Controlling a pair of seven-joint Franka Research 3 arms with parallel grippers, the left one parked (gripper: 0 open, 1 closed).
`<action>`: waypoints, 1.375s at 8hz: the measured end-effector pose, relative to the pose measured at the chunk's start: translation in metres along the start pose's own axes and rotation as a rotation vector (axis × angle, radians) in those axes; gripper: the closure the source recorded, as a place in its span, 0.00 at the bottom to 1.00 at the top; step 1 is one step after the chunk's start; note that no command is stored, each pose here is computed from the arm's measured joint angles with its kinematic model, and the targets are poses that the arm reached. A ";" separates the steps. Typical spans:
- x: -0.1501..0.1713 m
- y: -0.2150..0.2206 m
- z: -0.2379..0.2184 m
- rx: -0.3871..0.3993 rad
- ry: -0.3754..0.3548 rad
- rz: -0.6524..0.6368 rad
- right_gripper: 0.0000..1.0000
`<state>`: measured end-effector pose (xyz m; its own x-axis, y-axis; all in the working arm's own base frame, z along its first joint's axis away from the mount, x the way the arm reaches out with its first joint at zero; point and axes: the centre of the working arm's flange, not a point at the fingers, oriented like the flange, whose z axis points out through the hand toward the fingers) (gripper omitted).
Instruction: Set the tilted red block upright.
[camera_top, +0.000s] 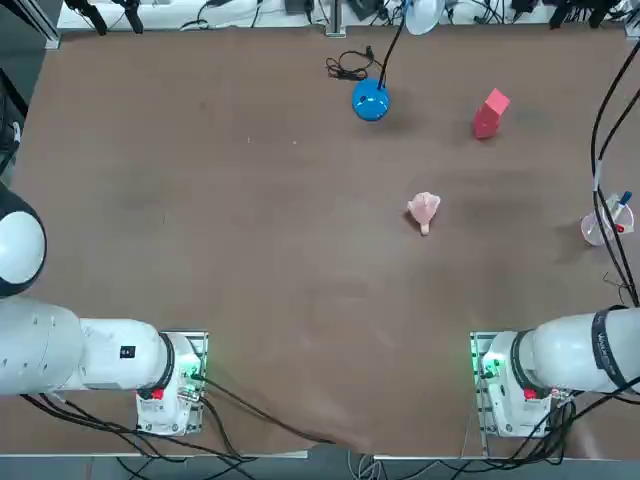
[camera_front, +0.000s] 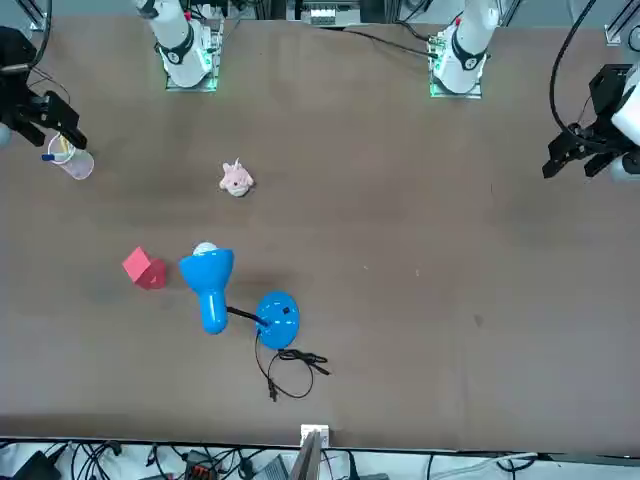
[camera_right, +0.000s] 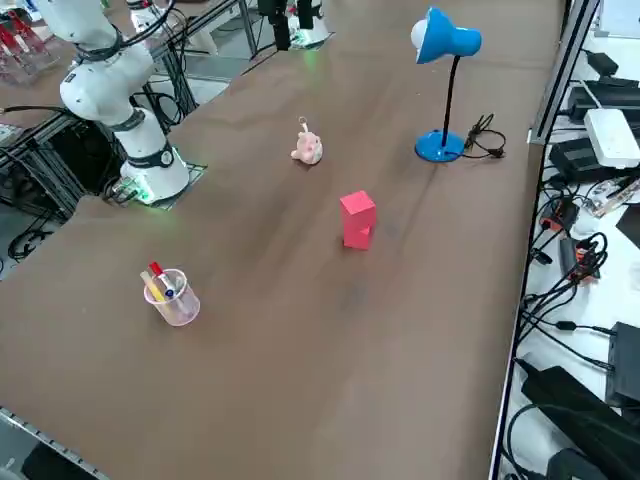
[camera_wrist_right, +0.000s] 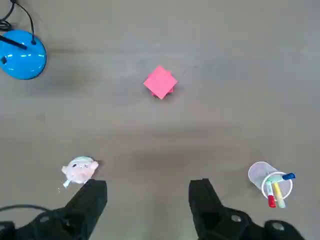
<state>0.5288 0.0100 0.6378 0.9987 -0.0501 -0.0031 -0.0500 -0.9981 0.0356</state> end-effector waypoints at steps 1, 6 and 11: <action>0.005 -0.003 0.004 -0.001 0.010 0.015 0.00; 0.073 -0.012 0.119 -0.014 -0.011 0.265 0.00; 0.110 -0.021 0.258 -0.037 -0.044 0.608 0.00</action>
<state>0.6386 0.0159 0.3789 0.7904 -0.6124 -0.0127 -0.6098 -0.7887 0.0784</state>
